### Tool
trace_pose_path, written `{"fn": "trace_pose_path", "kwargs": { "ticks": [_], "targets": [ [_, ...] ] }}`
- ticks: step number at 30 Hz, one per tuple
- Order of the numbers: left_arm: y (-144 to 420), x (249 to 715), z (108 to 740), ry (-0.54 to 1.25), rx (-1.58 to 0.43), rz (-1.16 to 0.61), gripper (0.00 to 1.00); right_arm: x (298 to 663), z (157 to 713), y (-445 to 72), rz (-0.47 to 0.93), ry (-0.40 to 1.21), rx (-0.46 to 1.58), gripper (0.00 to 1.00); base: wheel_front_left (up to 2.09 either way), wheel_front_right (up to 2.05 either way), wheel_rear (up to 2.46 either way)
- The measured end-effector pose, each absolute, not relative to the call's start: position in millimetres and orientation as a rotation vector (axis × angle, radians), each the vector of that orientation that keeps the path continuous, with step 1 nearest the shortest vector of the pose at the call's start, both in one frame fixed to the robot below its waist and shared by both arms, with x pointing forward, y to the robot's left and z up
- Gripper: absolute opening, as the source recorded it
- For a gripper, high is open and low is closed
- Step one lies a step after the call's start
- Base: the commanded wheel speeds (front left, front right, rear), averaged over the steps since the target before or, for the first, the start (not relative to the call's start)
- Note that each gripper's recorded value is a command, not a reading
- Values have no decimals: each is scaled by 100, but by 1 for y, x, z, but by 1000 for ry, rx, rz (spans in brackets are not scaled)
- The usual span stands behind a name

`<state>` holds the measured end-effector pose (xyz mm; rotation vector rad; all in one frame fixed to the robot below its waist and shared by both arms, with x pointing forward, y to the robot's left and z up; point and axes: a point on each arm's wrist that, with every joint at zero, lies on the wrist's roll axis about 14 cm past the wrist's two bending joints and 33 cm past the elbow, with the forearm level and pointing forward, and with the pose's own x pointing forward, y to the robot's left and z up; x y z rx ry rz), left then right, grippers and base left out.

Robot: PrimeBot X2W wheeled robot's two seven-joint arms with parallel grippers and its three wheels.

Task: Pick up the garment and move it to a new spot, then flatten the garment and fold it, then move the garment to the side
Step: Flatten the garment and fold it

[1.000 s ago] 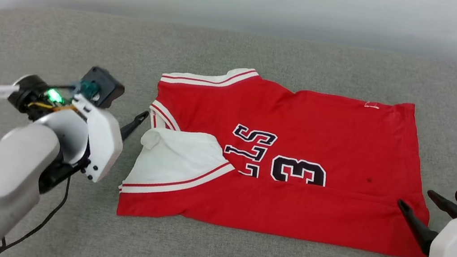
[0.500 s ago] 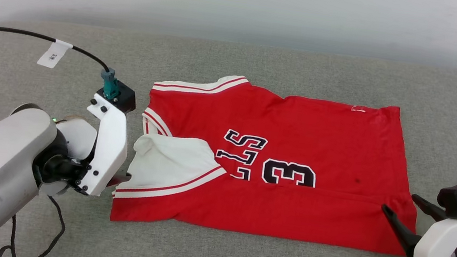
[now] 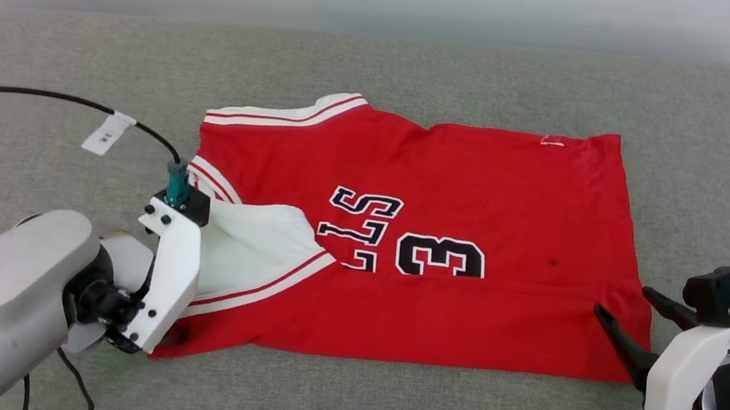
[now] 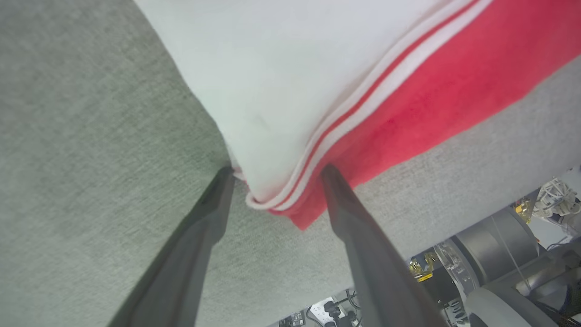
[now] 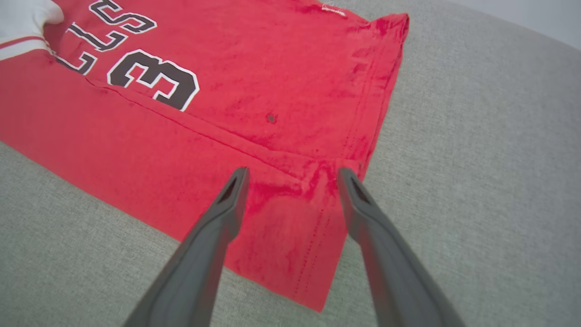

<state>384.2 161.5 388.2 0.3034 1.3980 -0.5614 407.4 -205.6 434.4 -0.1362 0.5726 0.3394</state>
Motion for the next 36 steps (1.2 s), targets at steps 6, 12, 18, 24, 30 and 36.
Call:
{"fn": "trace_pose_path", "kwargs": {
  "ticks": [6, 12, 18, 24, 30, 36],
  "targets": [
    [160, 383, 374, 1420, 326, -578, 38, 411, 434, -213, 320, 580, -132, 100, 0, 0, 0],
    [151, 379, 377, 1390, 309, -618, 0, 422, 457, -224, 312, 565, -181, 100, 0, 0, 0],
    [149, 375, 387, 1346, 315, -647, 0, 413, 464, -241, 326, 762, -282, 100, 0, 0, 0],
    [149, 375, 390, 1320, 309, -659, 0, 395, 448, -261, 313, 1033, -348, 100, 0, 0, 0],
    [148, 381, 388, 1302, 310, -670, 0, 385, 413, -260, 309, 1195, -305, 100, 0, 0, 0],
    [149, 386, 381, 1306, 306, -678, 0, 381, 375, -237, 350, 1250, -229, 100, 0, 0, 0]
  ]
}}
